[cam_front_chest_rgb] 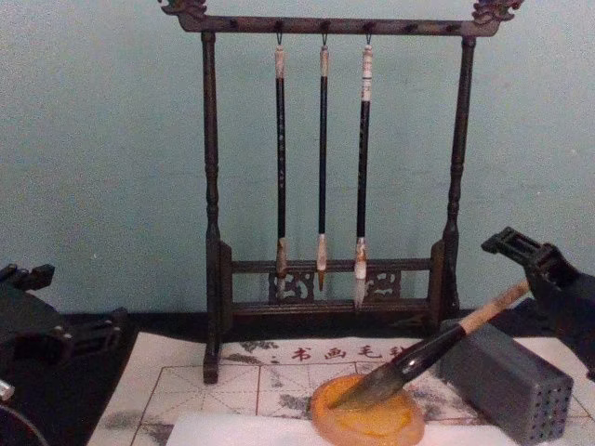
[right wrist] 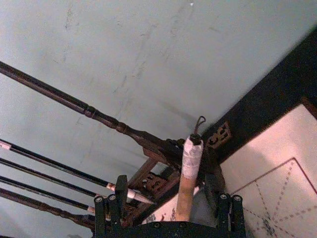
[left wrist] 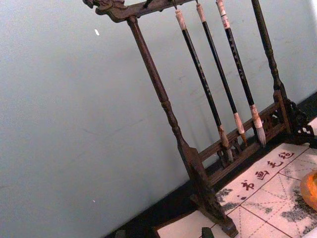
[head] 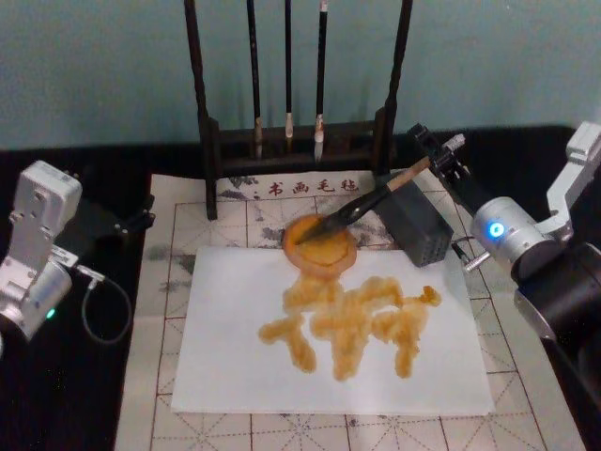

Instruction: Pick up the brush from the inkstone, write on the paper, then place the brush back to its original position.

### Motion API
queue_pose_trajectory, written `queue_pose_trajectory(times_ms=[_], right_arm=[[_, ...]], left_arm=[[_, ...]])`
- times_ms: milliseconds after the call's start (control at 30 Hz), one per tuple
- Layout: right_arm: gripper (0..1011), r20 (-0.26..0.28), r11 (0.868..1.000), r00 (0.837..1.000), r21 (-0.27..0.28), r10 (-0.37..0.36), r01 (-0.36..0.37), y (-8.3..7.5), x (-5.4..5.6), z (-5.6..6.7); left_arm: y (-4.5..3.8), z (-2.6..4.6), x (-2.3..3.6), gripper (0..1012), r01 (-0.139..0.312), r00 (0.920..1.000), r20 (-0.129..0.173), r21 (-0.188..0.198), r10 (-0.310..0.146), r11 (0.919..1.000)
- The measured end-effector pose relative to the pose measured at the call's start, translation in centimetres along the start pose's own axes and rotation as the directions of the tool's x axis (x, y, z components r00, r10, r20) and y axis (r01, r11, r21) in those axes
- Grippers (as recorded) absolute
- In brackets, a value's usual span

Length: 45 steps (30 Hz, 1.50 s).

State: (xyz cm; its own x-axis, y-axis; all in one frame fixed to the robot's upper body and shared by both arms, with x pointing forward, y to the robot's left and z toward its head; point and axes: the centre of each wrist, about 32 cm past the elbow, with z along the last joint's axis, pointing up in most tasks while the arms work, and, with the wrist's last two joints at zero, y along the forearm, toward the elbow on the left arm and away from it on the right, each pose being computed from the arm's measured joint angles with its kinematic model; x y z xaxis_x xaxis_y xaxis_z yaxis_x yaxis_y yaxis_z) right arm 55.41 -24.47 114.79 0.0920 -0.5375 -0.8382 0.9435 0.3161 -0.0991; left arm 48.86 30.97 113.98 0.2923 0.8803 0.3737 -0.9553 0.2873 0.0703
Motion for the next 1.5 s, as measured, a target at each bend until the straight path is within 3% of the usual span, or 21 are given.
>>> queue_pose_trajectory(times_ms=[300,500,733,933,967,1067,1167,1233,1267,1367,1400,1500], right_arm=[[1002,-0.007,1.0,1.0,-0.015,-0.014,0.014,-2.1,0.3,0.3],[1002,0.017,1.0,1.0,-0.004,0.001,-0.001,-4.0,0.1,0.3],[1002,0.099,1.0,0.995,0.009,0.028,-0.029,-5.7,-0.6,-0.3],[1002,0.215,0.999,0.976,0.021,0.037,-0.043,-6.9,-0.8,-0.9],[1002,0.215,0.999,0.976,0.021,0.037,-0.043,-6.9,-0.8,-0.9],[1002,0.31,0.998,0.95,0.024,0.046,-0.056,-7.4,-0.8,-1.4],[1002,0.363,0.998,0.93,0.025,0.048,-0.061,-7.6,-0.8,-1.7],[1002,0.424,0.997,0.904,0.026,0.051,-0.068,-7.8,-0.8,-2.0],[1002,0.464,0.997,0.884,0.022,0.054,-0.073,-7.9,-0.7,-2.2],[1002,0.525,0.997,0.849,0.015,0.061,-0.081,-8.1,-0.5,-2.5],[1002,0.565,0.996,0.823,0.011,0.067,-0.089,-8.3,-0.4,-2.7],[1002,0.616,0.995,0.784,0.004,0.076,-0.1,-8.4,-0.3,-3.0]], left_arm=[[0.0,0.0,0.0,1001,0.0,1.0,0.0,0.0,0.0,1.0],[0.0,0.0,0.0,1001,0.0,1.0,0.0,0.0,0.0,1.0],[0.0,0.0,0.0,1001,0.0,1.0,0.0,0.0,0.0,1.0],[0.0,0.0,0.0,1001,0.0,1.0,0.0,0.0,0.0,1.0],[0.0,0.0,0.0,1001,0.0,1.0,0.0,0.0,0.0,1.0],[0.0,0.0,0.0,1001,0.0,1.0,0.0,0.0,0.0,1.0],[0.0,0.0,0.0,1001,0.0,1.0,0.0,0.0,0.0,1.0],[0.0,0.0,0.0,1001,0.0,1.0,0.0,0.0,0.0,1.0],[0.0,0.0,0.0,1001,0.0,1.0,0.0,0.0,0.0,1.0],[0.0,0.0,0.0,1001,0.0,1.0,0.0,0.0,0.0,1.0],[0.0,0.0,0.01,1001,0.0,1.0,0.0,0.0,0.0,1.0],[0.0,0.0,0.0,1001,0.0,1.0,0.0,0.0,0.0,1.0]])
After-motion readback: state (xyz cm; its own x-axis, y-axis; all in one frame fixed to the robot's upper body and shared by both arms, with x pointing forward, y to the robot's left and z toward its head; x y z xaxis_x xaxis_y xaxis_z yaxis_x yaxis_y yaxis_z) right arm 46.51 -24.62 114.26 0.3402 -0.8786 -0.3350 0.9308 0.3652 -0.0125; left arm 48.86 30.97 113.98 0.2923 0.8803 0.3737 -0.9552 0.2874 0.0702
